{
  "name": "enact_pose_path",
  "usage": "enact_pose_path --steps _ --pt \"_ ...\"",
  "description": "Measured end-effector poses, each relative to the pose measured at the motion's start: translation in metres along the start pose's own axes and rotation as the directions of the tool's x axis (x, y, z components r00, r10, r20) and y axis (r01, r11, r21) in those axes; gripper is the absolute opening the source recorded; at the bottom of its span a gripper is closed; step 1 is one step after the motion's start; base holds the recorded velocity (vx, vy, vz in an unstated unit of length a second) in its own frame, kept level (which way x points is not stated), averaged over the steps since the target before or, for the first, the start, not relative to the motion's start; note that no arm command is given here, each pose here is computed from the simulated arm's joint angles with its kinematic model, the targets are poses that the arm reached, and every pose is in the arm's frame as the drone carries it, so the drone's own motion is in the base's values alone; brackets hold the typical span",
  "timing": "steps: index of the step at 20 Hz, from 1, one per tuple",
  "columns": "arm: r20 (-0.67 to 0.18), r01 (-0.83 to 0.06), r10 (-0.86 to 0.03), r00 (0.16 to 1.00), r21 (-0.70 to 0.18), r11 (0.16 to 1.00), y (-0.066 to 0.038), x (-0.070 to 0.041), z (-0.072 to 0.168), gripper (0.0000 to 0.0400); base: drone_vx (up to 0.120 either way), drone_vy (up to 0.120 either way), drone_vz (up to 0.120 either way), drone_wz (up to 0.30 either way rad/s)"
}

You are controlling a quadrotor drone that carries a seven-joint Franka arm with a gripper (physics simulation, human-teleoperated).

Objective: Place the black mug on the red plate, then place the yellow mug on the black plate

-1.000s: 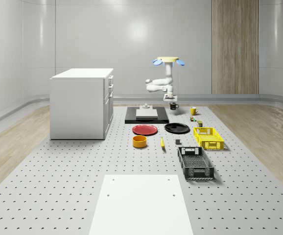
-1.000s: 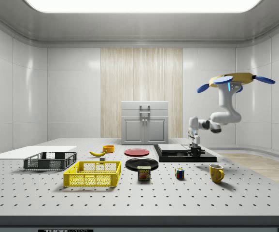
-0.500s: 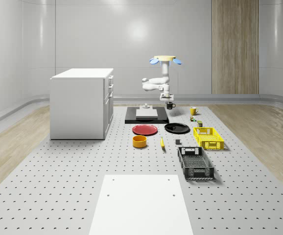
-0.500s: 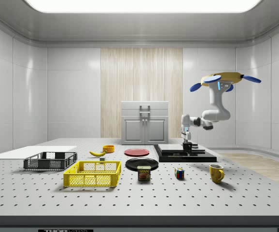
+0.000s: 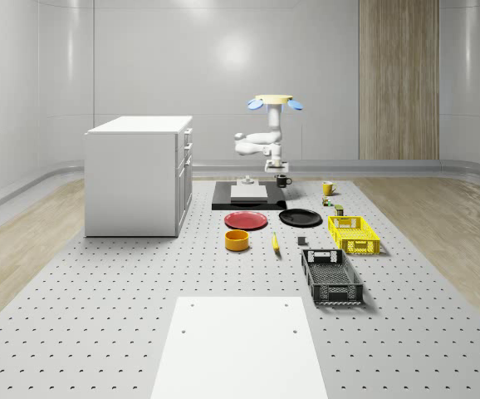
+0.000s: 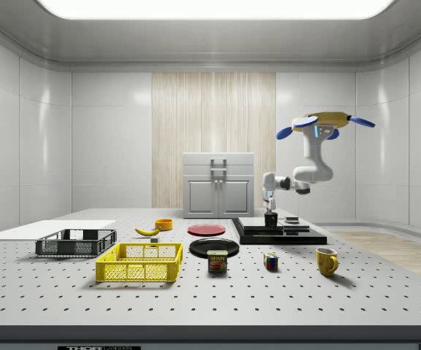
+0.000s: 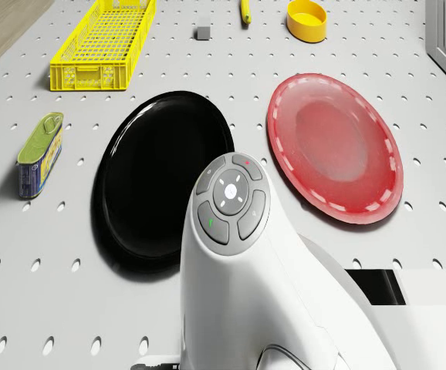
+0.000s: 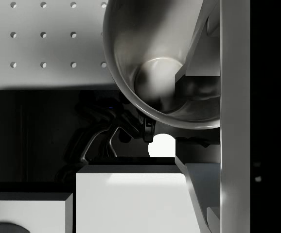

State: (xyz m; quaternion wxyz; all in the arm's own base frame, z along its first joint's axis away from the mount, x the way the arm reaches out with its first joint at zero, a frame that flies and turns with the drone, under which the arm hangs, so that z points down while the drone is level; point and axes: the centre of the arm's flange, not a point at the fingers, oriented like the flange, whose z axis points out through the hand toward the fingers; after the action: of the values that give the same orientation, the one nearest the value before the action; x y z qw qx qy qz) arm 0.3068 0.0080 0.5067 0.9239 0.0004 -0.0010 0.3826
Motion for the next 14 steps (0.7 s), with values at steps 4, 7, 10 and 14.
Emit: enact_pose_path --steps 4,7,10,14 --pt "0.0 0.0 0.0 1.0 0.0 1.0 0.0 0.0 0.0 0.011 0.12 -0.12 0.0 0.0" --pt "0.0 0.0 0.0 1.0 0.0 1.0 0.0 0.0 0.0 0.011 0.12 -0.12 0.0 0.0" --pt "0.0 0.0 0.0 1.0 0.0 1.0 0.0 0.0 0.0 0.011 0.12 -0.12 0.0 0.0" --pt "0.0 0.0 0.0 1.0 0.0 1.0 0.0 0.0 0.0 0.011 0.12 -0.12 0.0 0.0"
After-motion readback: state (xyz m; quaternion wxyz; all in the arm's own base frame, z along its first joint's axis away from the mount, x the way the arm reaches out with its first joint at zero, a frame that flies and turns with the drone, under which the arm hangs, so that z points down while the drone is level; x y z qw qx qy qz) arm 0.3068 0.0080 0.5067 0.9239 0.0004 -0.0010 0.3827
